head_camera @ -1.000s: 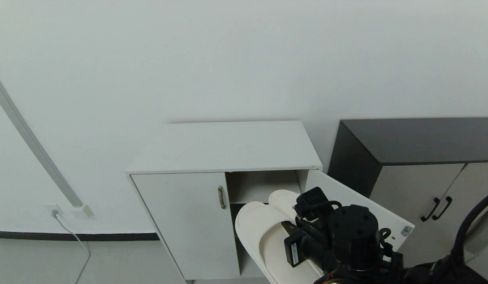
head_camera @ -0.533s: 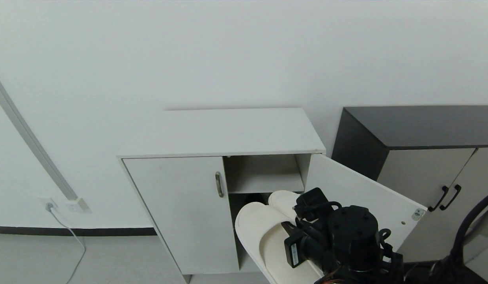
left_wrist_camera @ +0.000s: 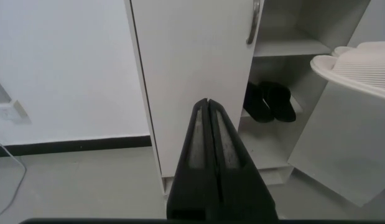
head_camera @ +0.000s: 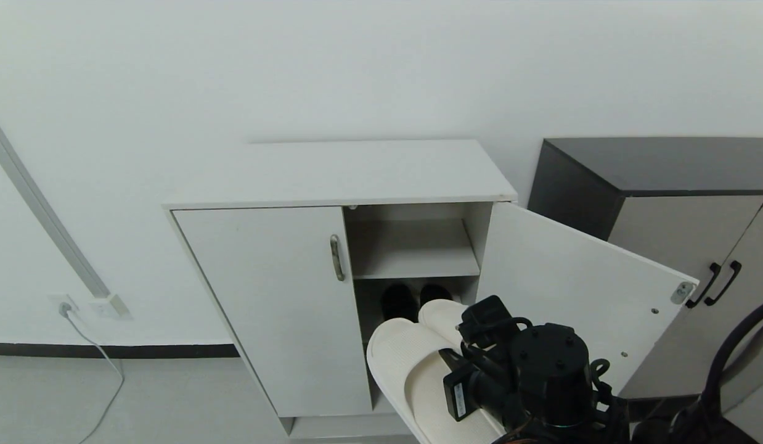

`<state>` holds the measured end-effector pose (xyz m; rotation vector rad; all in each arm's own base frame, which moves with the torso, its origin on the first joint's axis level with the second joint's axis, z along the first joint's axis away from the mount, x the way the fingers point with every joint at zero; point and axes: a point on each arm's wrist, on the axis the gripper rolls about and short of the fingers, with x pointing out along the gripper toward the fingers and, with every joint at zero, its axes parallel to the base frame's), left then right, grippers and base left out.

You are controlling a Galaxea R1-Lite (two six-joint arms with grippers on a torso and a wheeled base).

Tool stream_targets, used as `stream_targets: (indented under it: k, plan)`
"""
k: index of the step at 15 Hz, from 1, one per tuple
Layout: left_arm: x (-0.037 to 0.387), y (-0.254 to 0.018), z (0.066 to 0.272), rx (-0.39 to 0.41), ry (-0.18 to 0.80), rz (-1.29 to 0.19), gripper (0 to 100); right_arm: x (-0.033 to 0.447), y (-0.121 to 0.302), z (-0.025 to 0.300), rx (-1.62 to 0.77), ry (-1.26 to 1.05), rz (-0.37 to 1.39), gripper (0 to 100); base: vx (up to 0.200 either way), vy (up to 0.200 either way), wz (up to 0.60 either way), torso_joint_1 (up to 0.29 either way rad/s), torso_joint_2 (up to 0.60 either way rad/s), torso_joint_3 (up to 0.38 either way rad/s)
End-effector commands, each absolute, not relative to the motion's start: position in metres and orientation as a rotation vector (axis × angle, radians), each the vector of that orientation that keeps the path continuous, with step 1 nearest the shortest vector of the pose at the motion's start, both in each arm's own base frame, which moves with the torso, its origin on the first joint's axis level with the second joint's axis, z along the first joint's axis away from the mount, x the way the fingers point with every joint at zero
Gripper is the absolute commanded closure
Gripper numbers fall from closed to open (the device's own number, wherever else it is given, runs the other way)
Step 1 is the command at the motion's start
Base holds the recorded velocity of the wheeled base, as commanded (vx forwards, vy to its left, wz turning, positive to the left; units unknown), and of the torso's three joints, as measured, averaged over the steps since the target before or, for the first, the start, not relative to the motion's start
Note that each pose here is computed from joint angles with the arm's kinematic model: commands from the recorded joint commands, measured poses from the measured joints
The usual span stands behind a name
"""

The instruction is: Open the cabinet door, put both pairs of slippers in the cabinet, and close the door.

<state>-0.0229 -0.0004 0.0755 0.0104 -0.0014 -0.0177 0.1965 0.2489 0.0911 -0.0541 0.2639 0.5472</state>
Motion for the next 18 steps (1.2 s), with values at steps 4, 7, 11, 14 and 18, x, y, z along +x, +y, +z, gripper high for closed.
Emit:
stream_targets:
  k: [4,7,11,14,18]
  plan:
    - [-0.0228,-0.0004,0.0755,0.011,0.000,-0.017,100,0.1967,0.2494,0.0906,-0.054,0.264,0.548,100,0.000,0.000,0.00,-0.170,0.50,0.322]
    - [-0.0228,-0.0004,0.0755,0.011,0.000,-0.017,100,0.1966,0.2493,0.0898,-0.056,0.266,0.548,100,0.000,0.000,0.00,-0.141,0.48,0.326]
    - [-0.0228,-0.0004,0.0755,0.011,0.000,-0.017,100,0.1949,0.2519,0.0875,-0.060,0.268,0.557,100,0.000,0.000,0.00,-0.111,0.47,0.344]
    - [-0.0228,-0.0004,0.0755,0.011,0.000,-0.017,100,0.1954,0.2526,0.0869,-0.056,0.262,0.557,100,0.000,0.000,0.00,-0.072,0.45,0.364]
    - [-0.0228,-0.0004,0.0755,0.011,0.000,-0.017,100,0.1972,0.2526,0.0852,-0.058,0.263,0.551,100,0.000,0.000,0.00,-0.024,0.37,0.351]
